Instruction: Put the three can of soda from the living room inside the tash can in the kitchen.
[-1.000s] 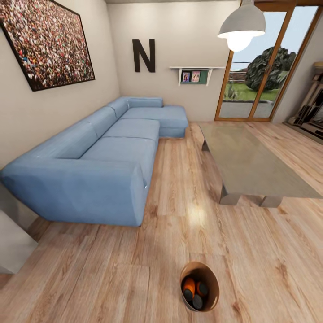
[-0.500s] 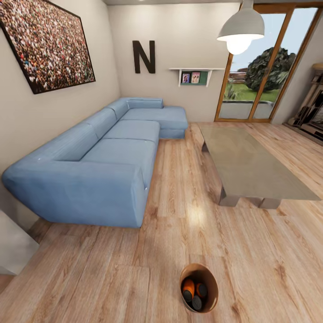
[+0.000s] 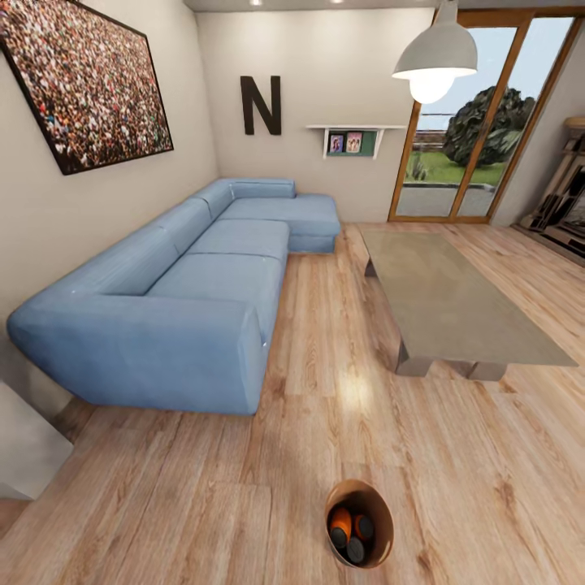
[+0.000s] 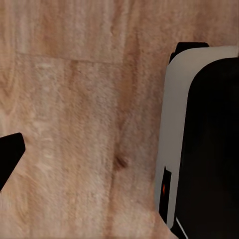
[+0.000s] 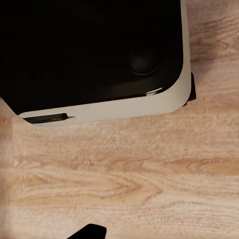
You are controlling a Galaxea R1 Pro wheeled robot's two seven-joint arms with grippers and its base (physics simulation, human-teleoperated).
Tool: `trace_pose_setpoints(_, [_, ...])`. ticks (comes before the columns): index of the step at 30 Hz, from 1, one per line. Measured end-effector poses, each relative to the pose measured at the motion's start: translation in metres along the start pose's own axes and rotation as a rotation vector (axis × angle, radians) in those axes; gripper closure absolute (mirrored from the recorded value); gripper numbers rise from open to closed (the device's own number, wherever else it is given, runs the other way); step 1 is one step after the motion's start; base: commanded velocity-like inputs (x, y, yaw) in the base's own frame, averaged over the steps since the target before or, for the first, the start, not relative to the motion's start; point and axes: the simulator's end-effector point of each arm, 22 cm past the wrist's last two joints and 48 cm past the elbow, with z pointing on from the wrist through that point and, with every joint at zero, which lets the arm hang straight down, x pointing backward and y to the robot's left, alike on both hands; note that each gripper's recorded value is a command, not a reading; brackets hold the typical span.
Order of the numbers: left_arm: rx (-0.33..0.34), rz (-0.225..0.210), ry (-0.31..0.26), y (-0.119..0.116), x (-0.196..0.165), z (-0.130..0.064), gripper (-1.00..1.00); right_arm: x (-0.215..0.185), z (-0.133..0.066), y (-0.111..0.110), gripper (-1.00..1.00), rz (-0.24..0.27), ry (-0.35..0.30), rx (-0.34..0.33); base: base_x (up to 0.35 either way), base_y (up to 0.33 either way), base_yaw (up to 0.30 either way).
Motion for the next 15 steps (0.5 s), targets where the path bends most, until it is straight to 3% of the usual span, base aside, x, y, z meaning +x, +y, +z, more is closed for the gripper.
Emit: trace_pose_setpoints(15, [-0.066, -0.006, -0.028, 0.02, -0.009, -0.023, -1.0, 0.005, -0.028, -0.002, -1.0, -0.007, -0.018, 0.004, 0.0, 0.0, 0.0])
